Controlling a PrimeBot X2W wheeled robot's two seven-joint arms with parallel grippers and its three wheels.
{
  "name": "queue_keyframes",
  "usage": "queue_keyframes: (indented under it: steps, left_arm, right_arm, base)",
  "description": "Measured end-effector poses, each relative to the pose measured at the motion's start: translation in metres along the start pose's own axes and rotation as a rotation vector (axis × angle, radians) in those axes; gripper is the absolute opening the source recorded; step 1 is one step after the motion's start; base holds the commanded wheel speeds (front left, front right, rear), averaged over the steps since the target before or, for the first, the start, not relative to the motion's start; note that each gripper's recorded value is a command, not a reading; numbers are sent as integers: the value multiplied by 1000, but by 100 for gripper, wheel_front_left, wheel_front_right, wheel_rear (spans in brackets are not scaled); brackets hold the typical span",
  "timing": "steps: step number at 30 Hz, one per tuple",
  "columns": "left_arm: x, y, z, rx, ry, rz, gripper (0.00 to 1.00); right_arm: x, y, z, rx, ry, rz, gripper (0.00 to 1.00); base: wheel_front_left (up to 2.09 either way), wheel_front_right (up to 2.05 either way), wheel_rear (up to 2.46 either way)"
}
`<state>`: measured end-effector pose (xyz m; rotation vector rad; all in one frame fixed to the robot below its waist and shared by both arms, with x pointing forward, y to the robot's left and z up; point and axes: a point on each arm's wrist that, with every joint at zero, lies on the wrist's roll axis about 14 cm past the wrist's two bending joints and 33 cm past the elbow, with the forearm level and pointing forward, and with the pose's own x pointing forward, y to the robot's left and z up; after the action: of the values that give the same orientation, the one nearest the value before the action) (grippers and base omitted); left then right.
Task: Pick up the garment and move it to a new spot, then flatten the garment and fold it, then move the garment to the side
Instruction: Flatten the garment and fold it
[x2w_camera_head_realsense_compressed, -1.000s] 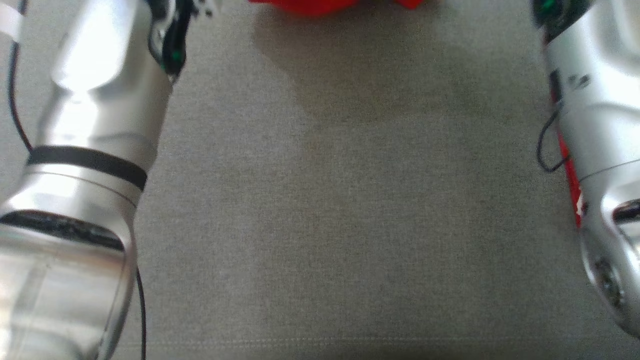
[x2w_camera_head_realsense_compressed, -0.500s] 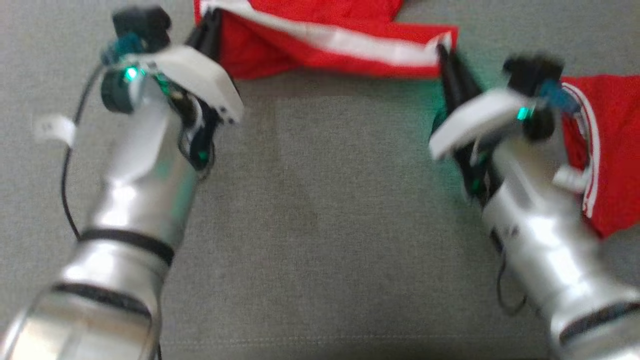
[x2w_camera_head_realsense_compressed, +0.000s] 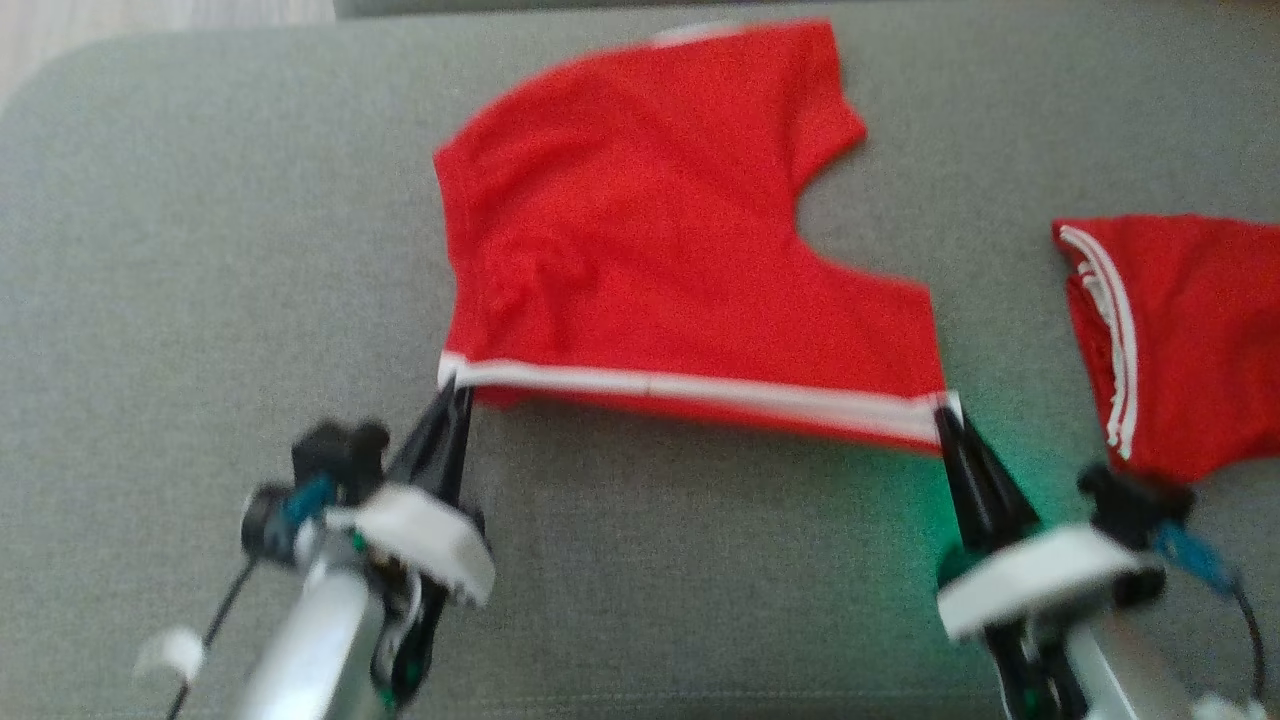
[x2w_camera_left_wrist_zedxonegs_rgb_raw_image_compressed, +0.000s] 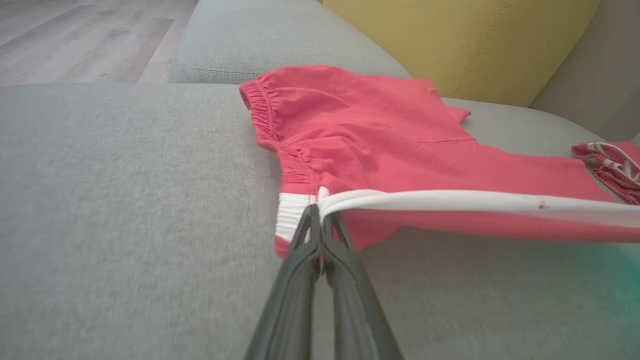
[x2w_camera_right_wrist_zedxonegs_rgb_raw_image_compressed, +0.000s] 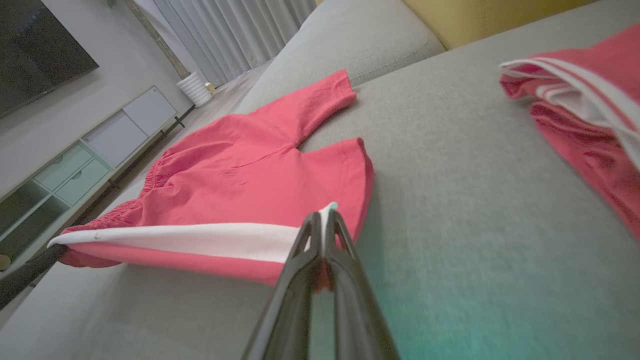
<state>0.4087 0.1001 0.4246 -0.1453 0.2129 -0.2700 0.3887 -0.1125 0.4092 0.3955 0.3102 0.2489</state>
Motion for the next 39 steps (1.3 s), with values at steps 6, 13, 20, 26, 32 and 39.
queue_keyframes:
  steps: [6,13,20,26,32,39]
  left_arm:
    - [-55,-4,-12,-39,26,45,0]
    - [-94,-7,-5,-57,60,84,0]
    - [-123,-15,-1,-111,89,110,0]
    - [-109,-15,1,-140,111,78,0]
    - [-56,-1,26,-99,65,16,0]
    - [-2,14,28,-120,71,-1,0]
  right_arm:
    - [-62,16,-9,23,45,-37,0]
    - [-105,25,-11,32,96,-63,0]
    - [-121,18,0,22,88,-98,0]
    - [-98,13,15,-5,70,-94,0]
    - [-25,13,59,-103,7,-25,0]
    - [61,13,75,-135,41,37,0]
  base:
    - [0,0,0]
    - [0,0,0]
    - [0,0,0]
    - [0,0,0]
    - [0,0,0]
    - [0,0,0]
